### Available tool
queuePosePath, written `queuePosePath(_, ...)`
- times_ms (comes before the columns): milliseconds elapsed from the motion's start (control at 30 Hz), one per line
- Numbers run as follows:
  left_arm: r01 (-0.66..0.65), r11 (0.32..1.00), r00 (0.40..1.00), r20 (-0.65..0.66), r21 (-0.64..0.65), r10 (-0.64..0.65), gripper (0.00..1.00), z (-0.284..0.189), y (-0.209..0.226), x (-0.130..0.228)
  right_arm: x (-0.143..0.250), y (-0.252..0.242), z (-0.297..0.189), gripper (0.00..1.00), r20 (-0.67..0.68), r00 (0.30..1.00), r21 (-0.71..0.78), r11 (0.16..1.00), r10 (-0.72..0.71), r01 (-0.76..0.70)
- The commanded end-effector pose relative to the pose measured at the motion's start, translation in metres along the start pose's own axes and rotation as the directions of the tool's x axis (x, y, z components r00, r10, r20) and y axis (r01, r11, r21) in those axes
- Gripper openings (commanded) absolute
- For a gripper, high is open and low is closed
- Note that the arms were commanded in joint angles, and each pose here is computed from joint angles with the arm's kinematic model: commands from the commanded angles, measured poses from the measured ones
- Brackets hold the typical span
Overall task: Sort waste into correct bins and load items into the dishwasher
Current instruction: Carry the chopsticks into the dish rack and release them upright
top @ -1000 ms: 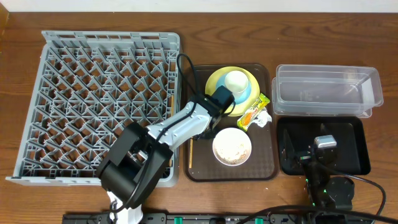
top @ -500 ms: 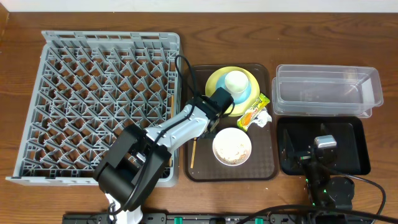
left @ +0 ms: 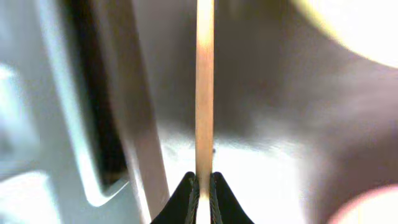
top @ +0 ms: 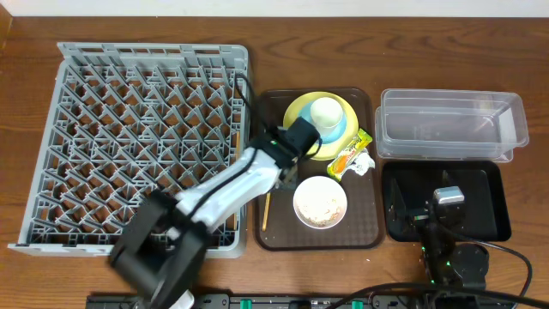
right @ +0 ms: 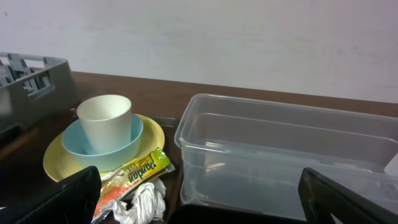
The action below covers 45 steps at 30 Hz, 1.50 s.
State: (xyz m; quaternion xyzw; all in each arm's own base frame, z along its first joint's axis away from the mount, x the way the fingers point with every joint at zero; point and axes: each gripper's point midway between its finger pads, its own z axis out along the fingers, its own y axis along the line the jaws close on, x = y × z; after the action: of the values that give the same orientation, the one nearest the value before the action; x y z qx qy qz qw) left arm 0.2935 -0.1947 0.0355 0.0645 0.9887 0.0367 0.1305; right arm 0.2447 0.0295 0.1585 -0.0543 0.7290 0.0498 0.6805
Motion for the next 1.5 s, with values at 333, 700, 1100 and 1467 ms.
queuePosePath(333, 0.134, 0.985, 0.908, 0.383, 0.111, -0.167, 0.08, -0.145, 0.094, -0.058, 0.001, -0.002, 0.0, 0.99, -0.003, 1.0, 0.007, 1.0, 0.011, -0.011)
queuePosePath(700, 0.054, 0.993, 0.973, 0.218, 0.103, -0.076, 0.08, -0.098, 0.14, -0.05, 0.001, -0.002, 0.0, 0.99, -0.003, 1.0, 0.007, 1.0, 0.011, -0.011)
queuePosePath(1100, 0.033, 0.997, 0.998, 0.058, 0.071, -0.037, 0.08, -0.049, 0.138, -0.037, 0.001, -0.002, 0.0, 0.99, -0.004, 1.0, 0.007, 1.0, 0.011, -0.011)
queuePosePath(1467, 0.054, 0.998, 0.99, 0.128, 0.009, -0.055, 0.35, -0.067, 0.152, -0.044, 0.001, -0.002, 0.0, 0.99, -0.003, 1.0, 0.007, 1.0, 0.011, -0.011)
